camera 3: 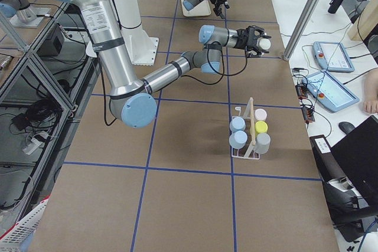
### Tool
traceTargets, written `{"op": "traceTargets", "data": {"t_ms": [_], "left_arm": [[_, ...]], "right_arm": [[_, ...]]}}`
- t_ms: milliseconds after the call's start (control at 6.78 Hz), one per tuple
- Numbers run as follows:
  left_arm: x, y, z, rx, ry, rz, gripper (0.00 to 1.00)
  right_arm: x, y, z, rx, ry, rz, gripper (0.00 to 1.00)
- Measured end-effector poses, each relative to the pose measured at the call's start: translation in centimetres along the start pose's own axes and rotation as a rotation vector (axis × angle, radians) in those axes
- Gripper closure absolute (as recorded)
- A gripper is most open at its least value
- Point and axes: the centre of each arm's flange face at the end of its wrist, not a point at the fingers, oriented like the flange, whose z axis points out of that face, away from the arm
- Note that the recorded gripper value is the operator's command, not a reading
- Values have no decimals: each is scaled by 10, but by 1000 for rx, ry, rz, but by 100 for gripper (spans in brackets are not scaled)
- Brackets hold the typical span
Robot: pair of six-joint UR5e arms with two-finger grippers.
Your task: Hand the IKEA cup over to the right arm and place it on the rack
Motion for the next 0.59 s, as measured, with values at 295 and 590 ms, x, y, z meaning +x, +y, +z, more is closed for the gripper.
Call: {"op": "traceTargets", "data": {"t_ms": [295,590], "left_arm": [[-23,-60,-36,8,-174,143,0],[-36,-76,-53,-1,-225,181,0]], "right_arm": [[73,-22,-28,113,153,-253,100],[128,-23,-52,146,248,-372,100]]}}
